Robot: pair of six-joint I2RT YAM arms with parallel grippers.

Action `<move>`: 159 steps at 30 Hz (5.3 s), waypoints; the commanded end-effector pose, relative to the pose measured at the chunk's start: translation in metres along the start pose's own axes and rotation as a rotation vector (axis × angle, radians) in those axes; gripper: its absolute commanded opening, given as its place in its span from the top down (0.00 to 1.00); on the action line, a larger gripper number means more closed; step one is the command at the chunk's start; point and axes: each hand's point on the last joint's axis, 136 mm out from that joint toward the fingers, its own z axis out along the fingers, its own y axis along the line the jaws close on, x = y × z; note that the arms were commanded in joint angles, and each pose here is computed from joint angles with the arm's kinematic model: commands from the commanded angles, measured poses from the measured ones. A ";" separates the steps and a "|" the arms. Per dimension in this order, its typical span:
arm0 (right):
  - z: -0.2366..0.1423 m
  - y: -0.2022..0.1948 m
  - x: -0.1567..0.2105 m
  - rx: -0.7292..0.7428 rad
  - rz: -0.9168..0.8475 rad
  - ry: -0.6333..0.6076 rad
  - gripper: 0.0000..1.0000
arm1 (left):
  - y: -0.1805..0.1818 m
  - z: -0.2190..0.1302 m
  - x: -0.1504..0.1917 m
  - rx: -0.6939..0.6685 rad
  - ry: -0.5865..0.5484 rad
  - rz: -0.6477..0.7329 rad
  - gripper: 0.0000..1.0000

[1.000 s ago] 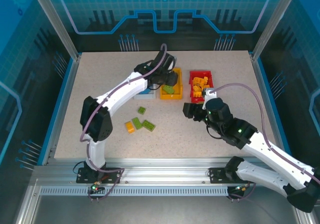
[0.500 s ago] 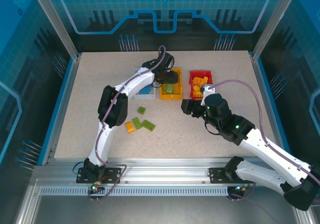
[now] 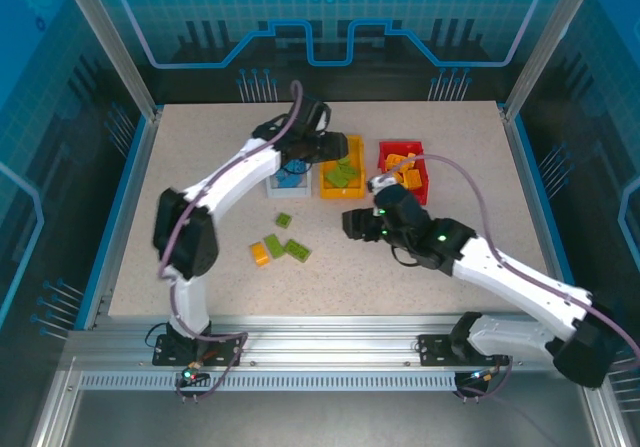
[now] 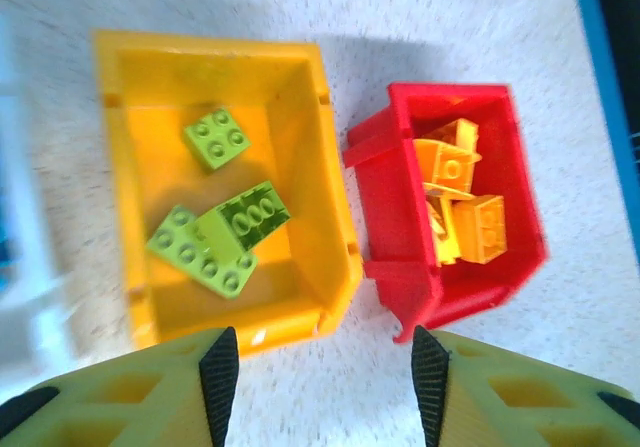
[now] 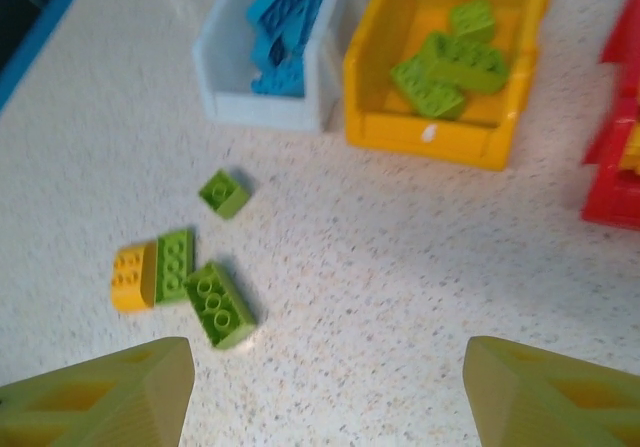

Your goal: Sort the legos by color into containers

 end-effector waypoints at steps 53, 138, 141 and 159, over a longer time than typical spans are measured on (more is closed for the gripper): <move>0.207 0.174 0.115 0.152 -0.257 0.514 0.74 | 0.165 -0.318 0.171 -0.169 -0.431 -0.338 0.45; 0.007 0.060 0.059 -0.209 -0.221 0.121 0.34 | 0.156 -0.037 0.179 -0.347 0.185 -0.568 0.29; 0.010 0.061 0.063 -0.206 -0.224 0.134 0.34 | 0.167 -0.031 0.190 -0.401 0.212 -0.576 0.32; 0.009 0.059 0.062 -0.191 -0.205 0.126 0.35 | 0.198 -0.016 0.209 -0.521 0.223 -0.541 0.49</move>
